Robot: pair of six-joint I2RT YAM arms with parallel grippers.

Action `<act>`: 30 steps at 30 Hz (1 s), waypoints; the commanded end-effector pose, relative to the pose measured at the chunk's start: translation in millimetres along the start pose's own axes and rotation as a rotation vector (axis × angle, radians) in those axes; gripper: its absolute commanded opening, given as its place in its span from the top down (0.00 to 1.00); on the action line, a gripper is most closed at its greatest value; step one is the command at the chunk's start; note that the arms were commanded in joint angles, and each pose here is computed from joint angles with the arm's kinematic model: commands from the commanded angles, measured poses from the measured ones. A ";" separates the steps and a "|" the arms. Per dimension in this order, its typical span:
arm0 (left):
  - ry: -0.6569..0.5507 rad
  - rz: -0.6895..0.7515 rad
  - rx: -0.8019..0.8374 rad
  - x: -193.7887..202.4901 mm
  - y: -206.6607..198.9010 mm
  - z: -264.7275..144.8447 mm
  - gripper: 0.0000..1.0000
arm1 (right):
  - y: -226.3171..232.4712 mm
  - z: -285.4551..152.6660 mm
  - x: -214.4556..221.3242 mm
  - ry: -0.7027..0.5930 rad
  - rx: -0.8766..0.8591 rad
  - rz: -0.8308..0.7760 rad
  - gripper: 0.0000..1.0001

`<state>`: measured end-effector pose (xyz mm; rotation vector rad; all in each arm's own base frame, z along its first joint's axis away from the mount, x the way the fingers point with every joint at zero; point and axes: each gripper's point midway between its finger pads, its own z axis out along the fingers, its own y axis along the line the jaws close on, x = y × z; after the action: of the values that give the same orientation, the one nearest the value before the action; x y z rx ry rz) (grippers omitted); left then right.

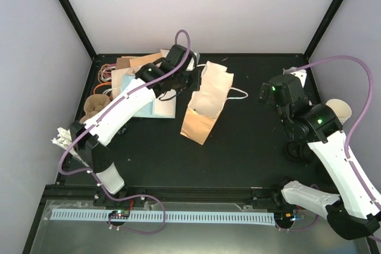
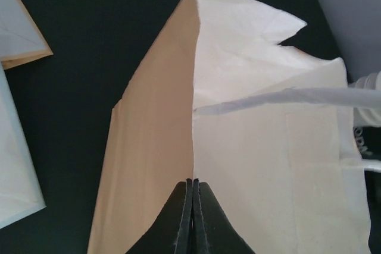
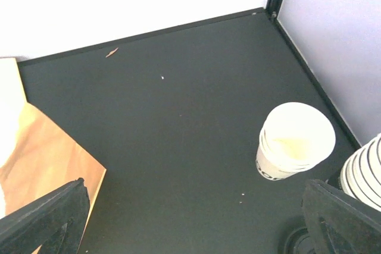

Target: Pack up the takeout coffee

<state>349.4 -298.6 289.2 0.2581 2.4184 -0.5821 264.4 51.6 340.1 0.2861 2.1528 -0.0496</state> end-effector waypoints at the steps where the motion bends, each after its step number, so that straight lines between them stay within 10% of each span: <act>1: -0.094 -0.139 0.102 -36.6 -15.9 6.0 0.98 | -16.3 -12.9 -13.4 -0.060 0.054 0.028 0.00; 12: -0.170 -0.258 0.125 -78.0 13.7 26.4 0.98 | -16.5 -20.1 -14.9 -0.087 0.011 0.033 0.00; 19: -0.179 -0.237 0.097 -80.4 22.4 17.6 0.03 | -10.7 -15.4 -11.4 -0.069 -0.004 0.018 0.00; 30: -0.129 -0.133 0.120 -47.0 13.1 -74.1 0.01 | 34.4 -40.7 -17.5 -0.128 -0.338 -0.081 0.00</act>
<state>397.4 -270.8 316.1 -0.0144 2.3447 -0.7339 255.4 58.1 361.6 0.1908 2.0903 0.0492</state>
